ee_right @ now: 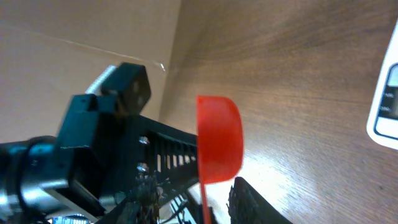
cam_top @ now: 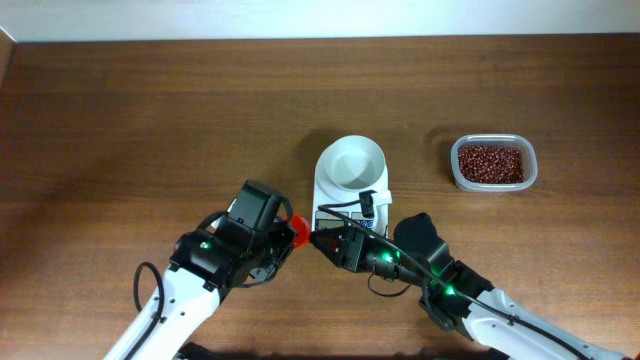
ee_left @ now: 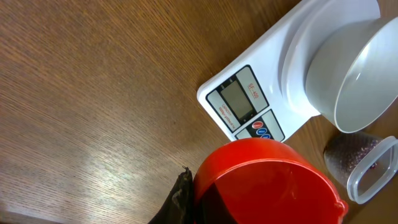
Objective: Scoop and weigh 50g on scale
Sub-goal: 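Bring the right gripper to the scoop and grasp it from the left gripper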
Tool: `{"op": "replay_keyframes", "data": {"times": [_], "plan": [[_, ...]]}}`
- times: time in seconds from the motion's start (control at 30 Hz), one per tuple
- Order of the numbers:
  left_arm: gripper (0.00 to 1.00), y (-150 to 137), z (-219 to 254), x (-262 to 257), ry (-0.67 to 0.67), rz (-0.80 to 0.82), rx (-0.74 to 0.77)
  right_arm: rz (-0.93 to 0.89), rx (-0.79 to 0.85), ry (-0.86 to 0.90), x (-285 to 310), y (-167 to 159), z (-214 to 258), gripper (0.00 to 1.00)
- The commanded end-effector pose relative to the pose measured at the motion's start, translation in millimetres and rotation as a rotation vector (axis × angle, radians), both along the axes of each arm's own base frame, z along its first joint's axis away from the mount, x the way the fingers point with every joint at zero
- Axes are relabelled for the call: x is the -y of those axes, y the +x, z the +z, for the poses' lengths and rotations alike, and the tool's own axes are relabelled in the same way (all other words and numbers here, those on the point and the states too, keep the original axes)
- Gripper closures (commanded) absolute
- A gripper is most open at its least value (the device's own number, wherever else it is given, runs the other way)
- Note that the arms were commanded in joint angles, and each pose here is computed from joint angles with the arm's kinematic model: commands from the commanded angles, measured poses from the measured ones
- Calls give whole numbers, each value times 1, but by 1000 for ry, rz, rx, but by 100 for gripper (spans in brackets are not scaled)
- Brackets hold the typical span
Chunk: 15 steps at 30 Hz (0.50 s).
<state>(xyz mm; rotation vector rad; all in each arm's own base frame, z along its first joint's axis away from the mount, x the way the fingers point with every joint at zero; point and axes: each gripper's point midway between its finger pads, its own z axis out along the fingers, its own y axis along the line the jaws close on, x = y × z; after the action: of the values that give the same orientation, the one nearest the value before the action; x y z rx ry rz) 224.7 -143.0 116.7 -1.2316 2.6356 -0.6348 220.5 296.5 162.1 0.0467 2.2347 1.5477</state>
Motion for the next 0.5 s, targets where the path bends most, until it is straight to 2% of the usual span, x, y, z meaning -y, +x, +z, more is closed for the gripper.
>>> {"op": "replay_keyframes", "data": {"times": [0.0, 0.1, 0.17, 0.47], "plan": [[100, -2, 0, -1, 18, -9, 0, -13, 29, 9, -2, 4, 8, 66], [100, -2, 0, -1, 18, -8, 0, -9, 28, 10, -3, 3, 7, 72], [100, -2, 0, -1, 18, -8, 1, -5, 27, 11, -3, 3, 8, 82], [100, 0, -1, -5, 36, 1, 11, 38, 17, 20, -6, -4, 8, 83]]}}
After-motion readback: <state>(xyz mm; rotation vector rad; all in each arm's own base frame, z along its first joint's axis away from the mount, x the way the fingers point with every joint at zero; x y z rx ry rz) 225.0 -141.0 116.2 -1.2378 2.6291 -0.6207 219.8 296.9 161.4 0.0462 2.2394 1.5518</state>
